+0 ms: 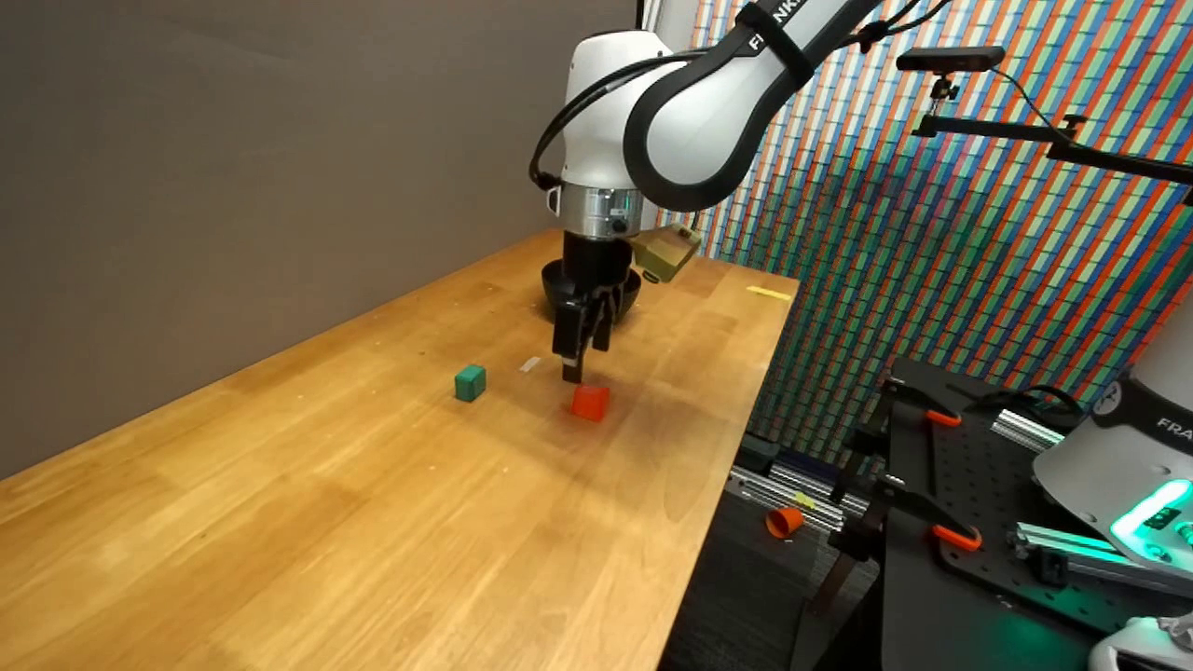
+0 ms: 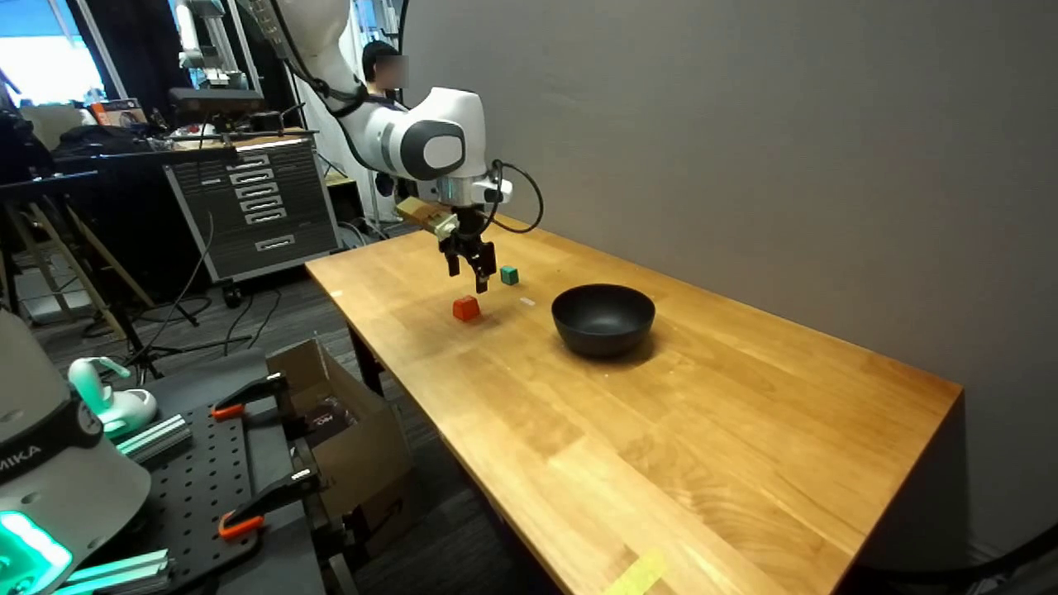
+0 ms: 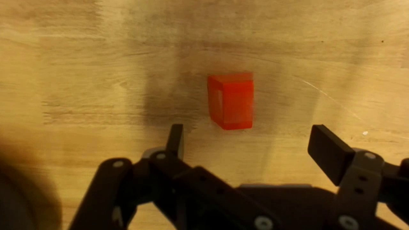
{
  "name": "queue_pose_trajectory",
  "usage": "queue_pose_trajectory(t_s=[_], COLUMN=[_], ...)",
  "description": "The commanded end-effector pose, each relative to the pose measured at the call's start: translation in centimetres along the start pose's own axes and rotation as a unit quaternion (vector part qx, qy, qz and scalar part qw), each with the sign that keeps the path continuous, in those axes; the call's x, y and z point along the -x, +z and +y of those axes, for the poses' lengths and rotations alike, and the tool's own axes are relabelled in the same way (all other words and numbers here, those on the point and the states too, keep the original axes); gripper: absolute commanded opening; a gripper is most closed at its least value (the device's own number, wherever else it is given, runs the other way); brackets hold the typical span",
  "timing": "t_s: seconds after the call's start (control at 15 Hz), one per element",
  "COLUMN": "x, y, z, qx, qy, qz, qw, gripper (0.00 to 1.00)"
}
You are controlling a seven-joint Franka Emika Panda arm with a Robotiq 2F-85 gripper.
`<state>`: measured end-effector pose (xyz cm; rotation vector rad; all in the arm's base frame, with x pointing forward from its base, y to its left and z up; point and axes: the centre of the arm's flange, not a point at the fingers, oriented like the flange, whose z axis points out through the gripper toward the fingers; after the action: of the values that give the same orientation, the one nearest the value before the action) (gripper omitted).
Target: Put the orange and green block inside the black bowl
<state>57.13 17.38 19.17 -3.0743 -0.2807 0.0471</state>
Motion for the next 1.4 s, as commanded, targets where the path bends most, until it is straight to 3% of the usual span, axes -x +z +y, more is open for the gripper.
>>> queue_pose_trajectory(t_s=[0.0,0.33,0.4,0.73,0.93,1.13,1.33], x=[-0.7,0.1,0.1,-0.2,-0.7,-1.7,-2.5], y=[1.1,3.7,4.1,5.1,3.4,-2.0,-6.5], z=[-0.5,-0.9,-1.0,-0.9,-0.6,1.1,3.7], qx=[0.014,0.042,0.049,0.1,0.124,0.169,0.223], qy=[-0.001,-0.001,-0.003,-0.011,-0.005,0.022,0.062], qz=[-0.012,-0.021,-0.021,-0.012,0.0,0.036,0.069], qw=[0.9998,0.9989,0.9986,0.9948,0.9922,0.9846,0.9703], gripper=[1.0,1.0,0.79,0.42,0.2,0.19,0.19])
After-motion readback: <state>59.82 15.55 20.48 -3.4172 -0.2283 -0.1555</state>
